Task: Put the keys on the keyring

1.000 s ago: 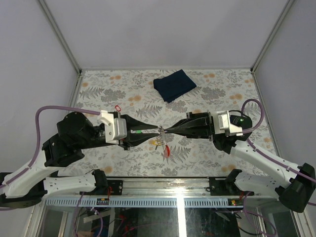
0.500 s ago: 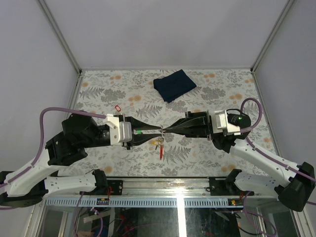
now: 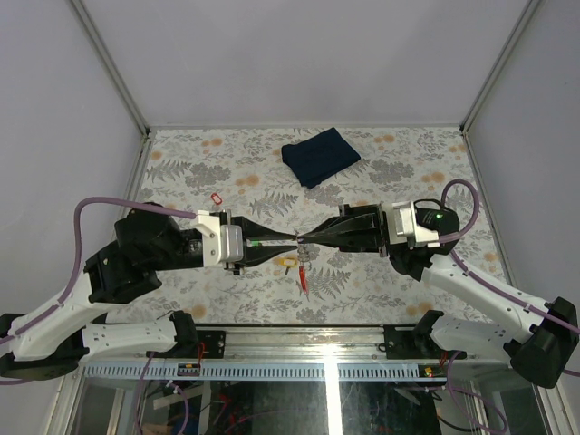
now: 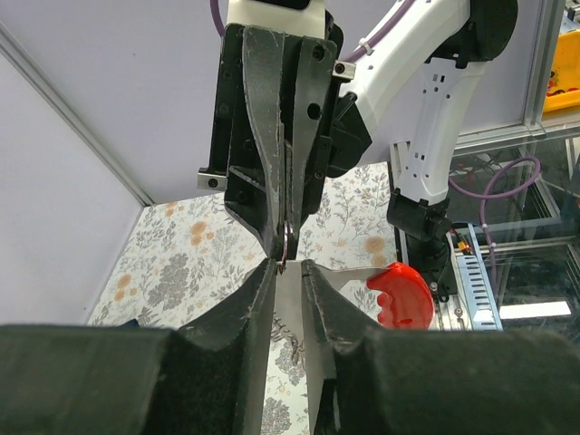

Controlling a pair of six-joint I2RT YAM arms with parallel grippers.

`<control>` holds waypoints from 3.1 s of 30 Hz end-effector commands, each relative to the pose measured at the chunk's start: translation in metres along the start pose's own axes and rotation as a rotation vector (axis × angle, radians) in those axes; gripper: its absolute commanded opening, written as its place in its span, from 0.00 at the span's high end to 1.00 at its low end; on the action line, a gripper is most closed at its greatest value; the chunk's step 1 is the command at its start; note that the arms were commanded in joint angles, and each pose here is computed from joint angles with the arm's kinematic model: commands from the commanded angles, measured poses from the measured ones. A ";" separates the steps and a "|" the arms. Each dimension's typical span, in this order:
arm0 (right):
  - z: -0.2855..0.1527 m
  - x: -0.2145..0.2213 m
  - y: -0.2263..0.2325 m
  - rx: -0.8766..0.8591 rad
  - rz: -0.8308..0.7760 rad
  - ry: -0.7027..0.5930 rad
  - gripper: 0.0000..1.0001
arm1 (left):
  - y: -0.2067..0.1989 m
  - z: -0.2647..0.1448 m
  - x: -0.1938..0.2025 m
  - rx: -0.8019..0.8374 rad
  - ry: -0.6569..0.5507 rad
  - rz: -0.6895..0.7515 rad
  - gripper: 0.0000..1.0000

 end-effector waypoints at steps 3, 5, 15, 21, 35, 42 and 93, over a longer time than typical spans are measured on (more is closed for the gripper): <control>0.005 -0.019 -0.002 -0.021 -0.067 -0.030 1.00 | 0.004 -0.001 -0.023 -0.010 -0.082 0.045 0.84; 0.005 -0.018 -0.002 -0.023 -0.066 -0.028 1.00 | 0.004 -0.002 -0.024 -0.010 -0.083 0.046 0.85; 0.005 -0.019 -0.001 -0.026 -0.063 -0.029 1.00 | 0.007 0.000 -0.020 -0.026 -0.061 0.044 0.98; 0.004 -0.018 -0.001 -0.016 -0.061 -0.024 0.97 | 0.011 0.001 -0.019 -0.056 -0.034 0.025 1.00; -0.031 -0.008 -0.009 0.322 -0.087 0.207 0.55 | 0.026 0.002 0.003 -0.190 0.111 -0.007 1.00; -0.089 0.041 0.011 0.623 0.075 0.495 0.48 | 0.038 -0.005 0.026 -0.373 0.147 -0.070 1.00; -0.162 0.335 0.098 1.112 1.222 1.086 0.64 | 0.048 -0.018 0.088 -0.676 0.358 -0.238 1.00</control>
Point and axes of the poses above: each gripper's point midway between its finger pads, its own z axis out along the fingers, its own y axis along the line the jaws close on, x = y × z, the point moved 6 cm from there along -z, back along the fingers, and after that the axes turned 2 degrees about -z, right-handed, at the moved point
